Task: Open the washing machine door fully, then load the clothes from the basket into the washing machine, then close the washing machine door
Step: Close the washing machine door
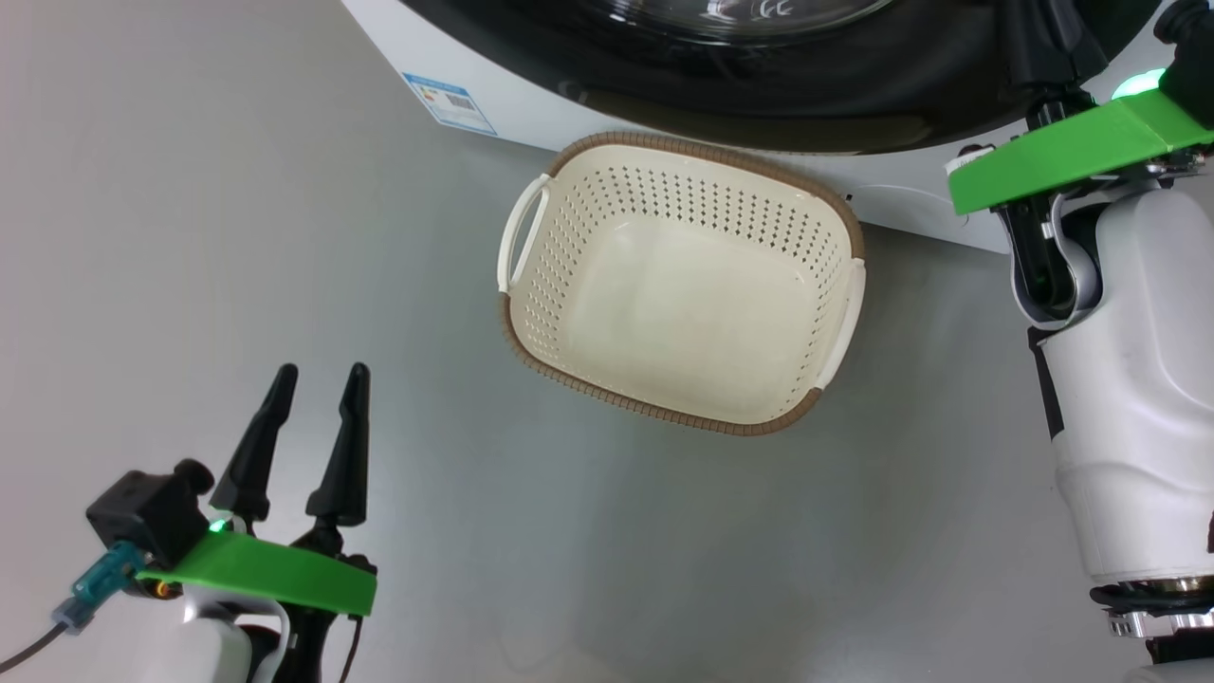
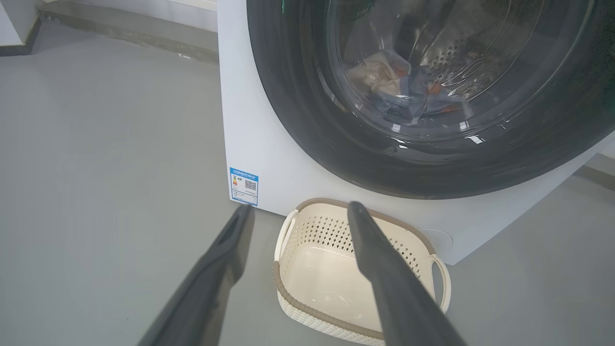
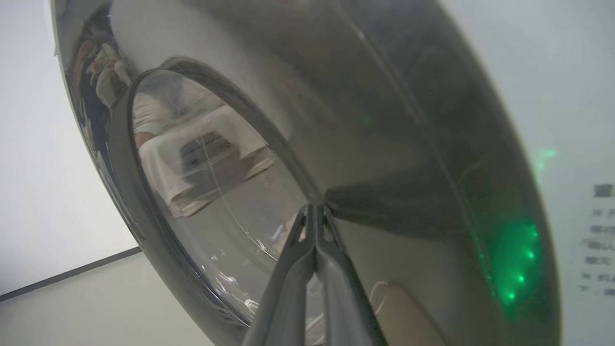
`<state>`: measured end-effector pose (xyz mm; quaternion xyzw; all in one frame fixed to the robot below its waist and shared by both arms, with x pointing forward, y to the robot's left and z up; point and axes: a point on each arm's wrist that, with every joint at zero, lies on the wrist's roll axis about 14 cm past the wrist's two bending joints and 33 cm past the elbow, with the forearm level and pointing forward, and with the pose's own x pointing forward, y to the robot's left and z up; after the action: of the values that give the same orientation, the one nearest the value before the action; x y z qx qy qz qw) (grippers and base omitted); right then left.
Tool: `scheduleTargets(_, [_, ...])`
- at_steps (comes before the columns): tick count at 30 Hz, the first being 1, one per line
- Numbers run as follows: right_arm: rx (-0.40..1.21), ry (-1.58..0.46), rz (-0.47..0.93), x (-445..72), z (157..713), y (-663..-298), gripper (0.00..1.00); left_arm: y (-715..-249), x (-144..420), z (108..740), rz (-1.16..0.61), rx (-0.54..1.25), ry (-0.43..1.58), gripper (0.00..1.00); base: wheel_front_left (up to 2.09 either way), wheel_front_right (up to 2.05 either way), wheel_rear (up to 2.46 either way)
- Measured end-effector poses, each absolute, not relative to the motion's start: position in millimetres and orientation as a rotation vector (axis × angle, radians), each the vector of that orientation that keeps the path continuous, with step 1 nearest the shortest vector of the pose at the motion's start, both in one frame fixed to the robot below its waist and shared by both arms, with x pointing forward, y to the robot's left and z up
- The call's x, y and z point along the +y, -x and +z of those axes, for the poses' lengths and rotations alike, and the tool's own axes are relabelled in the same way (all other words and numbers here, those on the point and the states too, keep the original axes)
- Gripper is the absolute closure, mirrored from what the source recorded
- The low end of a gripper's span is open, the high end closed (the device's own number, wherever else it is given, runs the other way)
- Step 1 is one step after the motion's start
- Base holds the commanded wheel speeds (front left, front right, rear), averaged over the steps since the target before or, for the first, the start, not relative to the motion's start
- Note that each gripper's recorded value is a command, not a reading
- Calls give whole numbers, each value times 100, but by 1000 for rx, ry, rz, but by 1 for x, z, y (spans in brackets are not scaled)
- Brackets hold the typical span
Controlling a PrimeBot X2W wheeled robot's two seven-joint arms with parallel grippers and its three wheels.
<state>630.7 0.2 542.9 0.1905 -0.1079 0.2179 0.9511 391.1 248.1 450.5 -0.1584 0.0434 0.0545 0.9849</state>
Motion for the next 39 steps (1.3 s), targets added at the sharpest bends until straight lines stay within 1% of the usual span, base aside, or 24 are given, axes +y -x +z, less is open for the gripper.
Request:
scheduleTargets(12, [-217, -386, 452, 6, 542, -634, 100, -397, 248, 452, 104, 81, 316, 0, 0, 0, 0])
scheduleTargets(17, [-228, -363, 464, 5, 552, -627, 100, -396, 248, 458, 101, 64, 319, 0, 0, 0, 0])
scheduleTargets(20, [-206, -350, 477, 7, 548, -616, 100, -392, 248, 462, 101, 55, 322, 0, 0, 0, 0])
scheduleTargets(21, [-194, -346, 480, 7, 544, -612, 90, -391, 248, 462, 101, 54, 323, 0, 0, 0, 0])
scheduleTargets(22, [-182, -344, 483, 7, 541, -607, 69, -390, 248, 463, 100, 52, 323, 0, 0, 0, 0])
scheduleTargets(23, [-171, -344, 482, 6, 538, -602, 55, -389, 247, 465, 98, 48, 323, 0, 0, 0, 0])
scheduleTargets(24, [-162, -340, 486, 7, 536, -598, 55, -387, 248, 465, 98, 47, 324, 0, 0, 0, 0])
scheduleTargets(25, [-154, -337, 491, 7, 535, -593, 45, -385, 248, 465, 100, 47, 324, 0, 0, 0, 0])
scheduleTargets(27, [-144, -328, 496, 6, 533, -585, 1, -382, 249, 466, 103, 47, 324, 0, 0, 0, 0])
scheduleTargets(39, [-86, -306, 473, -17, 524, -535, 0, -360, 252, 470, 91, 45, 299, 0, 0, 0, 0])
